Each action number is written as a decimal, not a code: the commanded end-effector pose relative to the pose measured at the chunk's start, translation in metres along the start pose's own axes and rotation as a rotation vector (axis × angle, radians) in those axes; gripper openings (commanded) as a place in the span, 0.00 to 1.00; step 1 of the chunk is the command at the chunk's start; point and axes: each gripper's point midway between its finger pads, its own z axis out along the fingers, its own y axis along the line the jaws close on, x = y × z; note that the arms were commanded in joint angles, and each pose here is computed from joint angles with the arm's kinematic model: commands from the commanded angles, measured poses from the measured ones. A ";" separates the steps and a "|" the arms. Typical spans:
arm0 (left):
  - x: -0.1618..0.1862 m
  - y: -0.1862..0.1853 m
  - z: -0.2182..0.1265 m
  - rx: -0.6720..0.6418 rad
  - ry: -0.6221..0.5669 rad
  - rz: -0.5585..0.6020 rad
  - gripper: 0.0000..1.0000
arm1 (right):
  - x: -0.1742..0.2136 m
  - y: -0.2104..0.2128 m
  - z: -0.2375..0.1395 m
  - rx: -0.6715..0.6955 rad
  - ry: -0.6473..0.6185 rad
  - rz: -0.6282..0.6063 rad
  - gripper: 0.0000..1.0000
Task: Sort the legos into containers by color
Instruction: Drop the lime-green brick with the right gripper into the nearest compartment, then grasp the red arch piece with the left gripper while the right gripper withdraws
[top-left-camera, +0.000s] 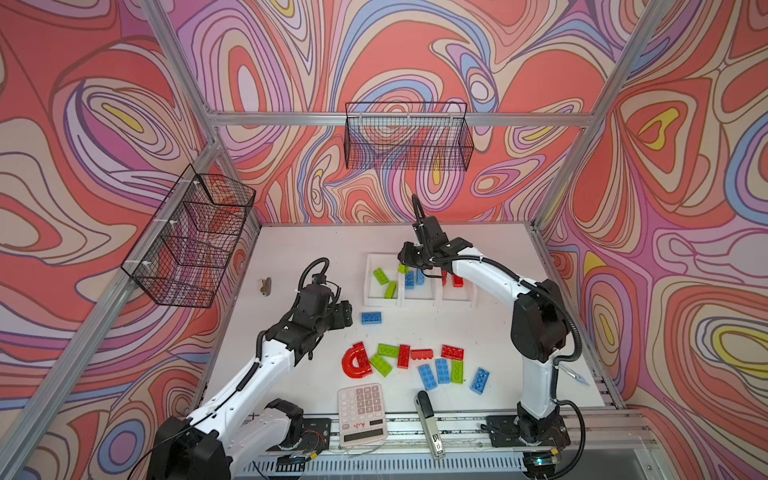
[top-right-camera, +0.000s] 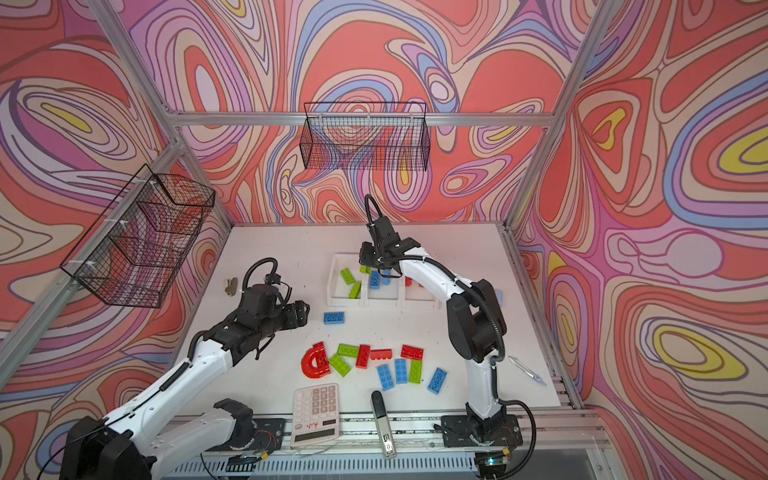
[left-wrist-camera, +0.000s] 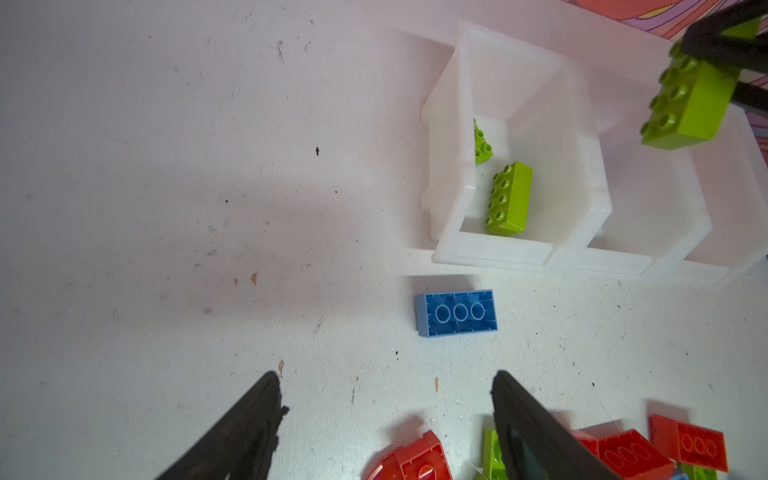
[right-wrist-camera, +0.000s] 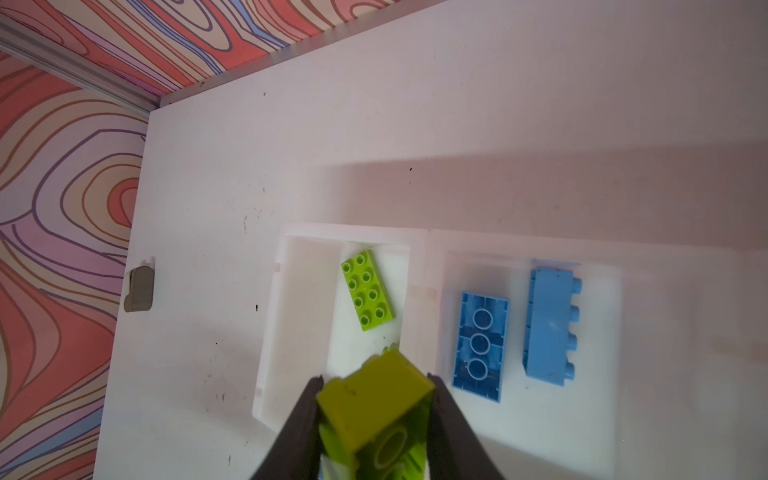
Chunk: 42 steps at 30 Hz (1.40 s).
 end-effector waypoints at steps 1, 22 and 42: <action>0.015 0.009 -0.002 -0.029 0.045 -0.061 0.81 | -0.008 0.022 0.014 -0.068 -0.027 -0.017 0.29; 0.081 -0.028 -0.019 -0.113 0.303 -0.214 0.76 | -0.011 0.016 -0.014 -0.067 -0.073 -0.052 0.66; 0.149 -0.043 0.009 -0.249 0.416 -0.304 0.75 | -0.006 -0.054 -0.071 -0.021 -0.126 0.065 0.63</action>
